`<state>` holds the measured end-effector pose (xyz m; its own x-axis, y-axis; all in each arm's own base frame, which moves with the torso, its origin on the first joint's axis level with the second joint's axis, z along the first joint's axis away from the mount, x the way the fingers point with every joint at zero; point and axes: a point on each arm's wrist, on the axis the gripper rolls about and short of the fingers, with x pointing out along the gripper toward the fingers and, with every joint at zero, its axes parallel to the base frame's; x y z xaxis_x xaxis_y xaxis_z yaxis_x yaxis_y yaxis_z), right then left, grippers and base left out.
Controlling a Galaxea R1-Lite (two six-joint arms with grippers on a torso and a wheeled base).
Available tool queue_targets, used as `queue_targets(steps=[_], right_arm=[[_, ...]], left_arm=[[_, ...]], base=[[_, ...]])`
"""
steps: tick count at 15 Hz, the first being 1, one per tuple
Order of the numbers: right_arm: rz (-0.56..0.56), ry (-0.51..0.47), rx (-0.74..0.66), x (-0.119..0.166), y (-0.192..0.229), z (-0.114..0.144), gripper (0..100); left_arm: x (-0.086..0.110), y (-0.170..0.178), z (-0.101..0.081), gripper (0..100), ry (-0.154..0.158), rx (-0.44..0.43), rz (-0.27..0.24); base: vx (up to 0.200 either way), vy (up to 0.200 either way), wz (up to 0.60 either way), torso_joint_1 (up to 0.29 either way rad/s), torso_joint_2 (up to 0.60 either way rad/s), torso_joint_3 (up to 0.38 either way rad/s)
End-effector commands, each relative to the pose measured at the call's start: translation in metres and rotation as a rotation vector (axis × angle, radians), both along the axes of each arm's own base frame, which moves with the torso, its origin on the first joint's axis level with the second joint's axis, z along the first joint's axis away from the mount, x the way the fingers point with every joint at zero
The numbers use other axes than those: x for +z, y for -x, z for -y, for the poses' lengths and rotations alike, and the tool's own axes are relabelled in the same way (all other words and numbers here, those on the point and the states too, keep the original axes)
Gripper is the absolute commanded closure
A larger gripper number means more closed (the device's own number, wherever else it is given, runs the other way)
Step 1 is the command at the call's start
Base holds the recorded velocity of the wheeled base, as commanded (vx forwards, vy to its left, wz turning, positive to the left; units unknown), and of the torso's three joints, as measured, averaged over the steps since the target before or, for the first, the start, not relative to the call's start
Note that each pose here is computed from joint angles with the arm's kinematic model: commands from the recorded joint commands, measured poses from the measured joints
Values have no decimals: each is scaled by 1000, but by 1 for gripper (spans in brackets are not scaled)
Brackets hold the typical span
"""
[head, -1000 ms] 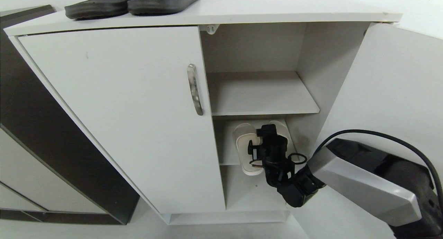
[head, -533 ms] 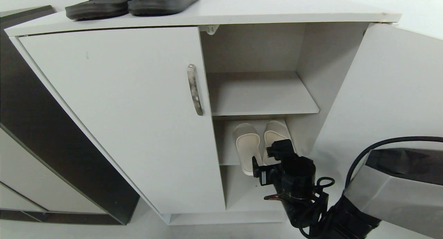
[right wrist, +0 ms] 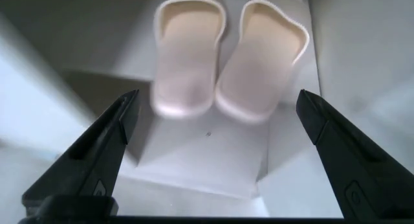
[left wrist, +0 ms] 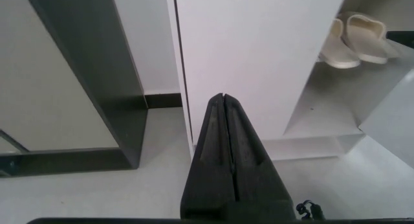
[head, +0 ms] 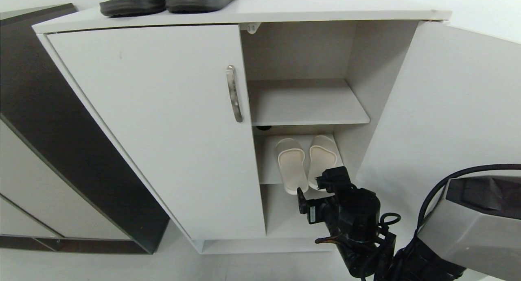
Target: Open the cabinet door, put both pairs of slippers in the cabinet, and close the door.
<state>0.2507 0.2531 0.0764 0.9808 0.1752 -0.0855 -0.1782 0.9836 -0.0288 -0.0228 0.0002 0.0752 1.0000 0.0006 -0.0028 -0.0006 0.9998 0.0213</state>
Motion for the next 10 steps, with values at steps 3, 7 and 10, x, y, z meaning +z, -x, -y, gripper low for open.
queue_targets(steps=[3,7,10], right_arm=[[0,1,-2,0,0,0,0],[5,-5,0,1,0,0,0],[7,-7,0,1,0,1,0]], left_arm=[[0,0,0,100,0,1,0],[0,0,0,100,3,1,0],[0,0,0,100,3,-1,0]], base=[[-133,0,0,2,2,2],[0,0,0,0,0,0],[0,0,0,0,0,0]])
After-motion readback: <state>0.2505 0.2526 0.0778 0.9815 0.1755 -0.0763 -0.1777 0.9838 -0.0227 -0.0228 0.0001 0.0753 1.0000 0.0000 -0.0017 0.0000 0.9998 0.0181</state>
